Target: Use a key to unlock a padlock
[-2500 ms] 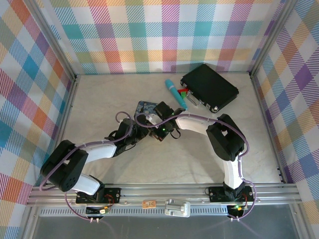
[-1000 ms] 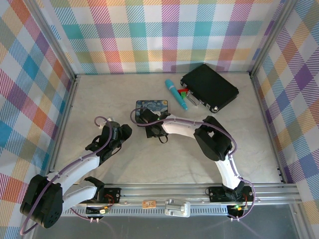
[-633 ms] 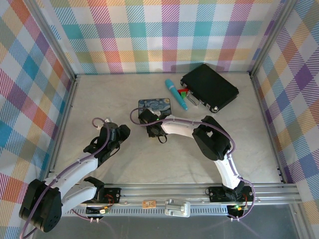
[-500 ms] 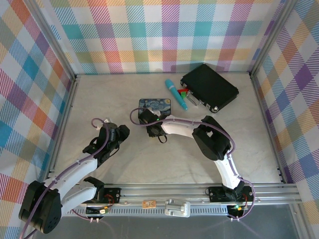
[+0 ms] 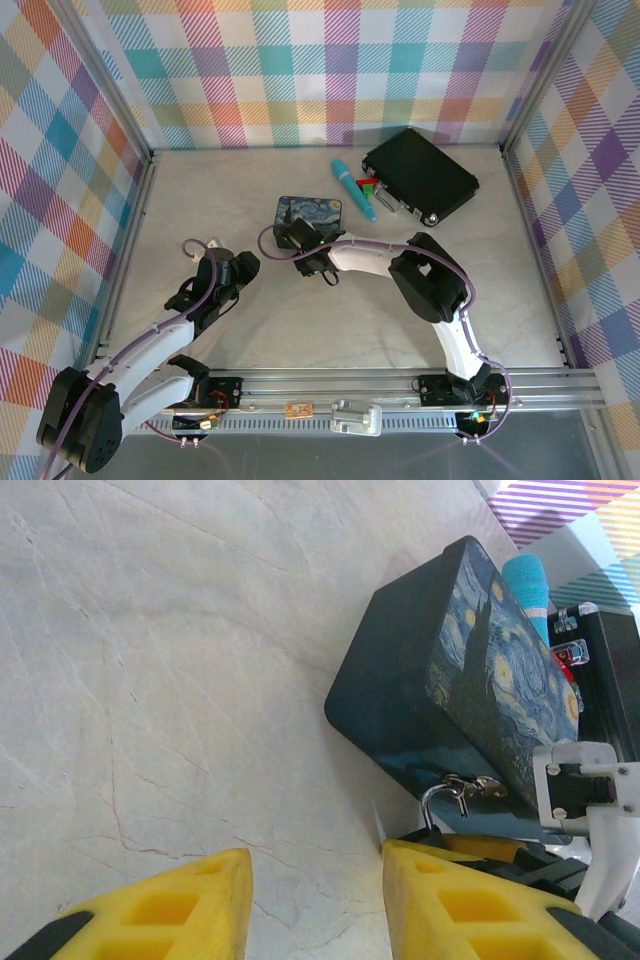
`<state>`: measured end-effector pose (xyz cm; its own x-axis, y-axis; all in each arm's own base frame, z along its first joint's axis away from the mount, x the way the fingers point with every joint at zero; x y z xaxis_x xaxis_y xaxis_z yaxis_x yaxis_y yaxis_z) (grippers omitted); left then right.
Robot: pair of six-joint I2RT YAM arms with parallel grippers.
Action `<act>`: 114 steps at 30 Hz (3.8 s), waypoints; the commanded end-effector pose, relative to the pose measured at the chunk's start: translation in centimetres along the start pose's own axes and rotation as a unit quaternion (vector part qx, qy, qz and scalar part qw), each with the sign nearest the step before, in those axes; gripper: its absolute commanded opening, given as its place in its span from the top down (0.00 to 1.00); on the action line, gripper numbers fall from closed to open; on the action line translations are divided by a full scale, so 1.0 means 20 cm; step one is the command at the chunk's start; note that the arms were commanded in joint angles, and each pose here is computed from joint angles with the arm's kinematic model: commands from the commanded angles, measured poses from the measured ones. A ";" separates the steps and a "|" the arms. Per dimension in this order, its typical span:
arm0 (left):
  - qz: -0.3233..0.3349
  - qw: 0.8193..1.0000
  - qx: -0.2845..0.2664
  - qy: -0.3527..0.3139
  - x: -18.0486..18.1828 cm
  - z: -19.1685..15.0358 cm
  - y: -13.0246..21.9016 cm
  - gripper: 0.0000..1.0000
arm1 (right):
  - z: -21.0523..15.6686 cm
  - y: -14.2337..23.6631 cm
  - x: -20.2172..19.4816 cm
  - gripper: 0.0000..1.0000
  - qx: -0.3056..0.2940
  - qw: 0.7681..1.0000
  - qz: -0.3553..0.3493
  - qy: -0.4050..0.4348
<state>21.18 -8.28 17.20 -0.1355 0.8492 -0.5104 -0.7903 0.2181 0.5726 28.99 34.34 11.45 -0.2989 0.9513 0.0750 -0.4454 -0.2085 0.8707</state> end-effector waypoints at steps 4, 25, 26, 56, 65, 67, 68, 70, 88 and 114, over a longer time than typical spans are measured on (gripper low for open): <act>-0.029 0.999 0.016 -0.005 0.01 -0.04 -0.04 0.61 | 0.08 0.07 0.02 0.68 -0.023 0.992 0.087 0.093; -0.111 0.993 0.038 0.021 -0.17 -0.06 -0.33 0.65 | 0.15 0.05 -0.02 0.71 -0.024 0.950 0.262 0.169; -0.115 0.992 0.035 0.022 -0.18 -0.06 -0.34 0.65 | 0.15 0.05 -0.02 0.71 -0.022 0.950 0.261 0.168; -0.058 0.998 0.016 0.025 -0.08 -0.05 -0.37 0.66 | 0.20 -0.04 -0.06 0.88 -0.007 0.959 0.260 0.109; -0.116 0.993 -0.002 0.019 -0.15 -0.03 -0.45 0.68 | 0.25 0.02 -0.18 0.93 0.053 0.923 0.381 0.004; -0.122 0.992 0.000 0.030 -0.16 -0.03 -0.48 0.68 | 0.24 0.00 -0.19 0.93 0.057 0.919 0.390 -0.003; -0.128 0.991 -0.001 0.036 -0.16 -0.03 -0.49 0.68 | 0.24 -0.01 -0.20 0.93 0.059 0.918 0.392 -0.007; -0.136 0.990 -0.001 0.047 -0.16 -0.04 -0.52 0.67 | 0.24 -0.02 -0.20 0.94 0.065 0.913 0.403 -0.013; -0.179 0.977 -0.039 0.106 -0.15 -0.05 -0.57 0.63 | 0.20 -0.07 -0.22 0.95 0.102 0.903 0.417 -0.006; -0.200 0.972 -0.015 0.126 -0.15 -0.11 -0.74 0.87 | 0.21 -0.06 -0.21 0.97 0.109 0.893 0.437 -0.004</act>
<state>31.36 -15.30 8.90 0.0364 0.5635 -0.8253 -0.8192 0.4898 0.2983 34.38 30.68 11.31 -0.4140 0.5188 0.7480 0.0828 -0.7968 0.5985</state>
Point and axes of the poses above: each hand's point on the last joint's axis, 136 mm out from that joint toward the fingers, its own y axis back along the fingers, its own x axis along the line the jaws close on, z = x × y, the point moved 10 cm from there along y, back along the fingers, and after that the axes turned 14 degrees about -y, right-handed, at the moved point
